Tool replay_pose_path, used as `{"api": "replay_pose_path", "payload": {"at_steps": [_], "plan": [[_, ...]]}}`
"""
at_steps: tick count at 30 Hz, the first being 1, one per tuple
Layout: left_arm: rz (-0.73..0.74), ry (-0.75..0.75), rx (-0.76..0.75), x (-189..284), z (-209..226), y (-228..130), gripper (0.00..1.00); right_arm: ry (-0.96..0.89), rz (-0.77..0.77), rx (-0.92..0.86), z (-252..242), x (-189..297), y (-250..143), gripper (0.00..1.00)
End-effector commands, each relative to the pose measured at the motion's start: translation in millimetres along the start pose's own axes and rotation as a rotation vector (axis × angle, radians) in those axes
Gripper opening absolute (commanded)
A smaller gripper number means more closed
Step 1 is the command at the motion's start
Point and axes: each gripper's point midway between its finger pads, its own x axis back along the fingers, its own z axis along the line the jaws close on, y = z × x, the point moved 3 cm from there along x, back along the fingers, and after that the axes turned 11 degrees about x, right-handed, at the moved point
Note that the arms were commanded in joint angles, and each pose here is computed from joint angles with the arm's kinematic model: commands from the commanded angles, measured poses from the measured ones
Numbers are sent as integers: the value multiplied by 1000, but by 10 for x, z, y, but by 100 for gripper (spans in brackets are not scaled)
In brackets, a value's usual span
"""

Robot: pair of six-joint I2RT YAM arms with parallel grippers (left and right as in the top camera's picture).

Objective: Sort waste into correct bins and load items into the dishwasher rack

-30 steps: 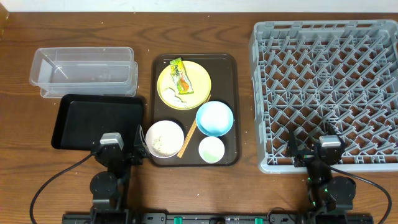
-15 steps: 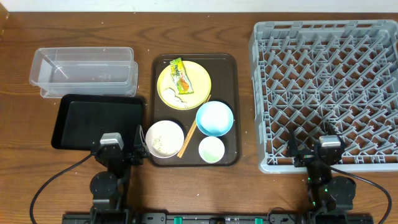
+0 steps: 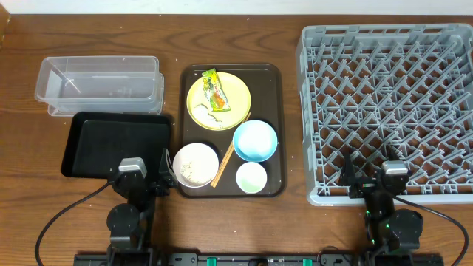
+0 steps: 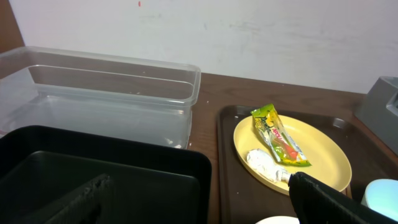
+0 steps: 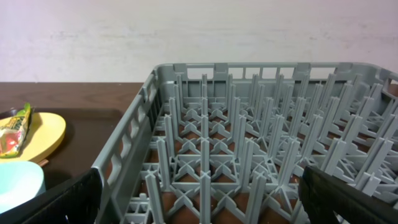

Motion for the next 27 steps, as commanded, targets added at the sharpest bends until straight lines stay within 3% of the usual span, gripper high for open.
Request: {"api": "replay_pose_path", "payload": {"at_steps": [1, 7, 16, 27], "plan": [[36, 30, -14, -13, 74, -132, 92, 4, 8, -31, 6, -4, -18, 99], [50, 34, -14, 18, 56, -83, 92, 6, 17, -31, 2, 13, 21, 99], [213, 85, -19, 153, -9, 98, 92, 18, 126, -62, -36, 43, 278, 99], [592, 129, 70, 70, -247, 322, 92, 74, 512, -78, -59, -155, 446, 99]]}}
